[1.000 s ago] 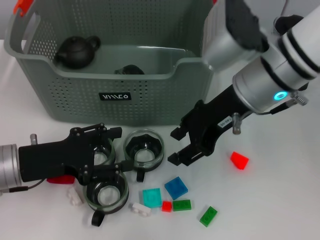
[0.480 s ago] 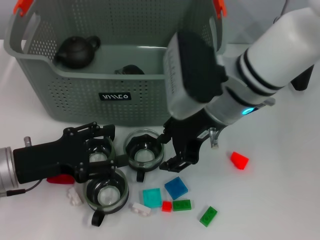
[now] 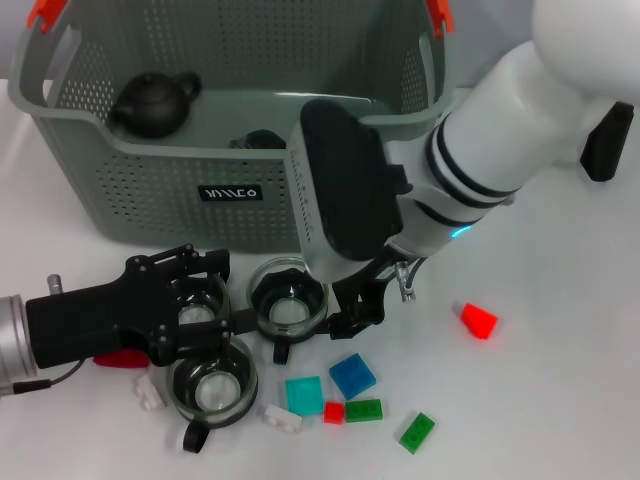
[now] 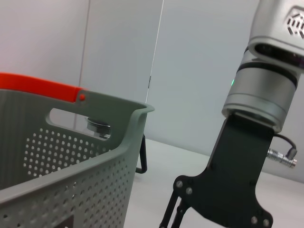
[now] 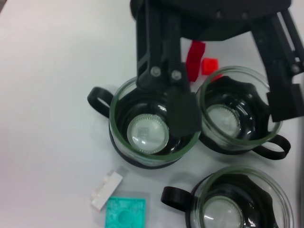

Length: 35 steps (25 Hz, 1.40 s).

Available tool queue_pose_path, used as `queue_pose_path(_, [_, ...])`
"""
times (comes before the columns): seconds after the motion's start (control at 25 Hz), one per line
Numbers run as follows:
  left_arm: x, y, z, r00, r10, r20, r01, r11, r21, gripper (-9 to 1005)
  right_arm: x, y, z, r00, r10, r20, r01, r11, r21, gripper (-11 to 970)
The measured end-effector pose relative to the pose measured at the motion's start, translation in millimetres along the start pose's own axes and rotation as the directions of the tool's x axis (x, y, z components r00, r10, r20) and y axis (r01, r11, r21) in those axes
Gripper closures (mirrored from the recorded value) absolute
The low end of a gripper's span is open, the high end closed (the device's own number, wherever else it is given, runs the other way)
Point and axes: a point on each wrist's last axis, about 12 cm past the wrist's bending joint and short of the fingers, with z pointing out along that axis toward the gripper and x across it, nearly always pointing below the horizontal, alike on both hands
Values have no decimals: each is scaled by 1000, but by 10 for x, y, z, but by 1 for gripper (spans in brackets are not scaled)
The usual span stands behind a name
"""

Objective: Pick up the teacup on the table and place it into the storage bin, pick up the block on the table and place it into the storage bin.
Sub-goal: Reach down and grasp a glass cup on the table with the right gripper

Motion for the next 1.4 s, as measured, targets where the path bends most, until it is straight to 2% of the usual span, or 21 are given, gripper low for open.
queue_pose_path(0.2, [5, -9, 19, 1000, -10, 12, 10, 1000, -1, 167, -58, 21, 69, 998, -64, -23, 64, 998, -1, 335])
queue_pose_path(0.64, [29, -24, 21, 999, -31, 30, 32, 999, -9, 167, -75, 75, 252, 991, -127, -51, 129, 991, 24, 334])
queue_pose_path(1.04, [31, -25, 17, 999, -32, 31, 32, 999, -11, 167, -51, 88, 325, 990, -133, -50, 135, 990, 43, 334])
queue_pose_path(1.4, [31, -24, 17, 999, -32, 31, 32, 999, -11, 167, -45, 83, 377, 989, -141, -48, 144, 988, 55, 402])
